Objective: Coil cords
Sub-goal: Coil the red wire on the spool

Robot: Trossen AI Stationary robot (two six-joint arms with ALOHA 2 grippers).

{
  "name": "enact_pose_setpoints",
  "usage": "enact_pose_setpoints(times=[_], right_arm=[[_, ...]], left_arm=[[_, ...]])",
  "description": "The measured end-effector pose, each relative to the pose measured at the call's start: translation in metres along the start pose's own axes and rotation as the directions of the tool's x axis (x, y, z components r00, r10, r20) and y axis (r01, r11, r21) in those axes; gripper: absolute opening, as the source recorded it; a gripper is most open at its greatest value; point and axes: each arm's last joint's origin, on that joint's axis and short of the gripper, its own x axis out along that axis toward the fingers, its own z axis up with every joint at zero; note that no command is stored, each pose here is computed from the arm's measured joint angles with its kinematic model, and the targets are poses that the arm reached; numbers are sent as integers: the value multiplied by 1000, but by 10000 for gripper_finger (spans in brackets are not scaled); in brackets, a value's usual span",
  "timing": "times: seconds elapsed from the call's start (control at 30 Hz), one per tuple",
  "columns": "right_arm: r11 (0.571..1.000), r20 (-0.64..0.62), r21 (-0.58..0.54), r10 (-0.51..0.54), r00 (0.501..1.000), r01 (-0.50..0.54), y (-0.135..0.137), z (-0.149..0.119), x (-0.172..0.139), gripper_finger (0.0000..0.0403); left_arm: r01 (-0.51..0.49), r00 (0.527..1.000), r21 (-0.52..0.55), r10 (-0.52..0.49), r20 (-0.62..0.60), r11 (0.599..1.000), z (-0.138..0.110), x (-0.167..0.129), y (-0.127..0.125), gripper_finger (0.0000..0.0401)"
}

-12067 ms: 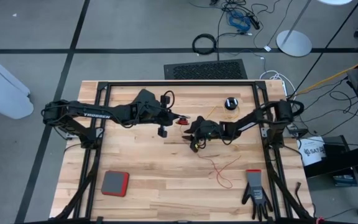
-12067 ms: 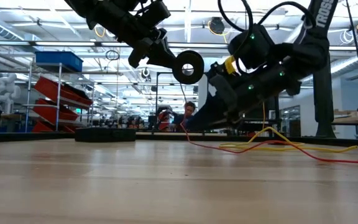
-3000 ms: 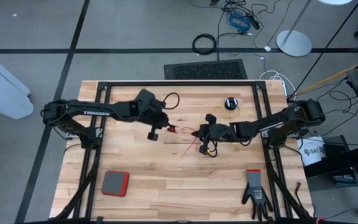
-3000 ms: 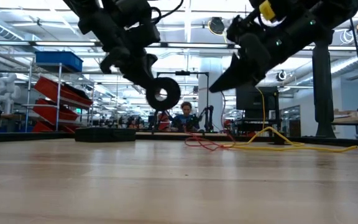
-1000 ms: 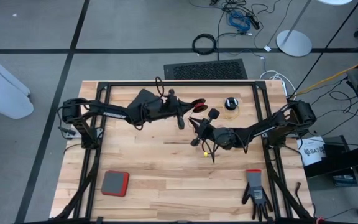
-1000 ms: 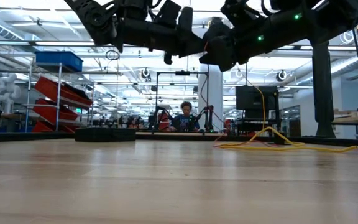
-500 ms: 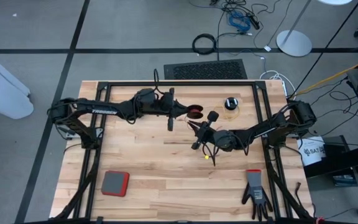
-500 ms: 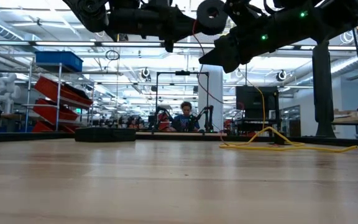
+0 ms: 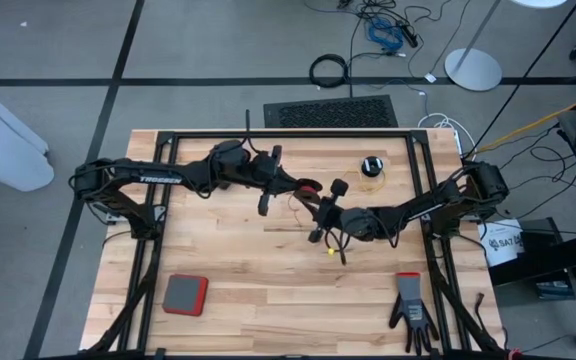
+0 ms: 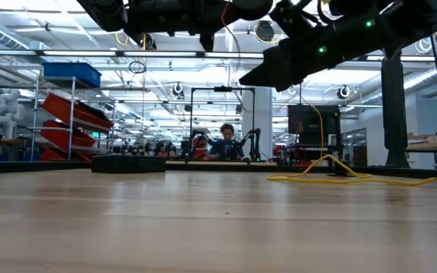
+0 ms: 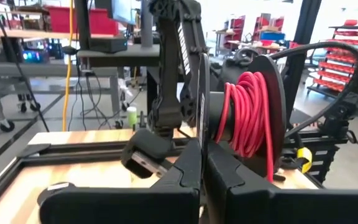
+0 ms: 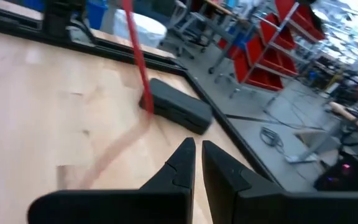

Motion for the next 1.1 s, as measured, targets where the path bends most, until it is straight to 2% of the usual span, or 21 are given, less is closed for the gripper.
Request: enact_pose_setpoints(times=[0.27,0.47,0.53,0.7,0.83,1.0,1.1], right_arm=[[998,-63,-8,60,996,-60,8,-7,-5,23],[996,-129,-1,86,988,-87,9,-10,-14,55],[995,-161,14,104,981,-103,7,-11,-18,67],[960,-169,106,276,946,-261,8,-12,-19,83],[959,-175,132,272,946,-251,4,-18,-16,84],[931,-54,220,310,949,-291,-6,-25,-12,84],[926,-5,249,294,956,-283,-12,-31,-11,84]], left_arm=[[0,999,1,0,-46,1000,-5,0,0,4],[0,998,4,0,-61,1000,-6,0,0,4],[0,998,5,0,-60,1000,-6,0,0,4],[1,998,18,0,-61,1000,-7,0,0,4],[1,998,21,0,-62,1000,-7,0,0,4],[1,998,18,0,-69,1000,-7,0,0,4],[1,998,18,0,-69,1000,-7,0,0,4]])
